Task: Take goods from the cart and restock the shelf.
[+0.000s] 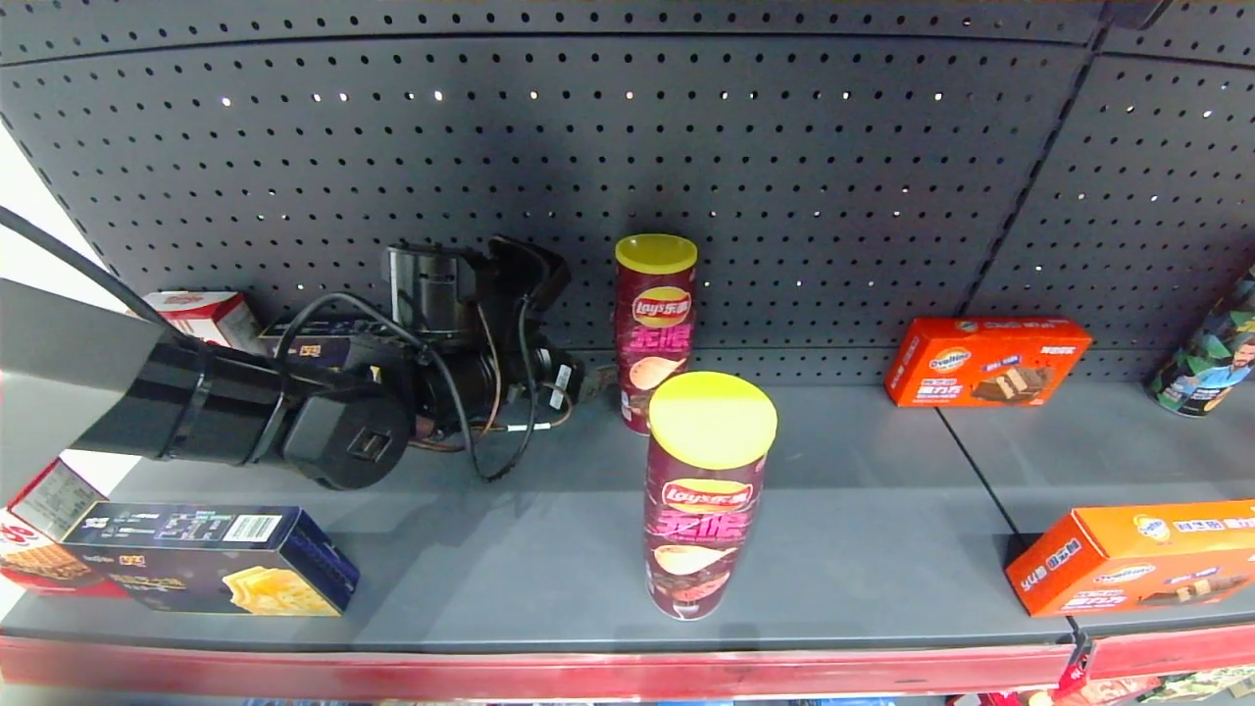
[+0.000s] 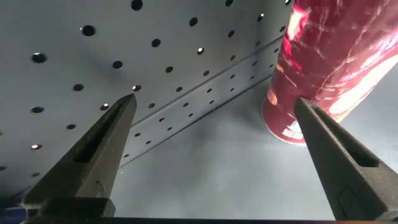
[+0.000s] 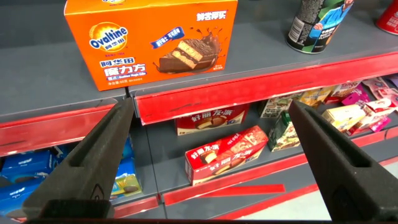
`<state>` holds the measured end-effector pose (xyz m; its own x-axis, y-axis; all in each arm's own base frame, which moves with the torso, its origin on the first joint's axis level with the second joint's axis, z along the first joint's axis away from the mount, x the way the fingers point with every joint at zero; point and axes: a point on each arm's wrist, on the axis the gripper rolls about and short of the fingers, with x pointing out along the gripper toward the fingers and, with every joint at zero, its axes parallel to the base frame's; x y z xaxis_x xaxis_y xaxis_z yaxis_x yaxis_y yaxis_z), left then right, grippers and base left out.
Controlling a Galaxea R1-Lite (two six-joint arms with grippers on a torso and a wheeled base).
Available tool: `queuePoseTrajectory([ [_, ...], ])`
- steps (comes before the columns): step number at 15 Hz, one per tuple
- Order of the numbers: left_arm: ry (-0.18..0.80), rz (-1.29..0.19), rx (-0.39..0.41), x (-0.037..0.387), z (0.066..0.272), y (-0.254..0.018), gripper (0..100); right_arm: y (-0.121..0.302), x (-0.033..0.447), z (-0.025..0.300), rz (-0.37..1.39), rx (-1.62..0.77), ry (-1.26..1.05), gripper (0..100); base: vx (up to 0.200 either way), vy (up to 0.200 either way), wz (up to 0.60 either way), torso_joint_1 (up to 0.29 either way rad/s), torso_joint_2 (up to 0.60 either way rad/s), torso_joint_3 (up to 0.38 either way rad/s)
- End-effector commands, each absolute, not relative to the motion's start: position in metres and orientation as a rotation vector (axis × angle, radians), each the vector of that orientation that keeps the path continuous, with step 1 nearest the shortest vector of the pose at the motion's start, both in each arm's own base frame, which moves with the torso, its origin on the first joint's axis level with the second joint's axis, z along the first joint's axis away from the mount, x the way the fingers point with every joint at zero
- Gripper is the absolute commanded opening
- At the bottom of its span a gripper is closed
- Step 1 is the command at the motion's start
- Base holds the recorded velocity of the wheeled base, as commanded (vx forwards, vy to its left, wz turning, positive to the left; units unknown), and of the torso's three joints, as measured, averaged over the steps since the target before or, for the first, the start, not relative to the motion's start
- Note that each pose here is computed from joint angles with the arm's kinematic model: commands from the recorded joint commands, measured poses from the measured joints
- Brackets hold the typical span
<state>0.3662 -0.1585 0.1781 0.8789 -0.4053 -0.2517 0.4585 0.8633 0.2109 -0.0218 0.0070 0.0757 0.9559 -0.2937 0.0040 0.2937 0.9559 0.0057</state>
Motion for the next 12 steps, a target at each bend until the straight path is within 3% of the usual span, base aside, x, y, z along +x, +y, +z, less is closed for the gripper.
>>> queuePoseTrajectory([
  [1, 0.215, -0.458, 0.272, 0.37, 0.172, -0.161, 100, 0.007, -0.022, 0.076, -0.298, 0.006, -0.004, 100, 0.0, 0.0, 0.0, 0.0, 0.0, 0.0],
  [9, 0.183, -0.456, 0.273, 0.366, 0.177, -0.168, 100, 0.007, -0.022, 0.076, -0.298, 0.006, -0.004, 100, 0.0, 0.0, 0.0, 0.0, 0.0, 0.0],
  [12, 0.074, -0.395, 0.253, 0.347, 0.209, -0.159, 100, 0.007, -0.022, 0.076, -0.298, 0.006, -0.004, 100, 0.0, 0.0, 0.0, 0.0, 0.0, 0.0],
])
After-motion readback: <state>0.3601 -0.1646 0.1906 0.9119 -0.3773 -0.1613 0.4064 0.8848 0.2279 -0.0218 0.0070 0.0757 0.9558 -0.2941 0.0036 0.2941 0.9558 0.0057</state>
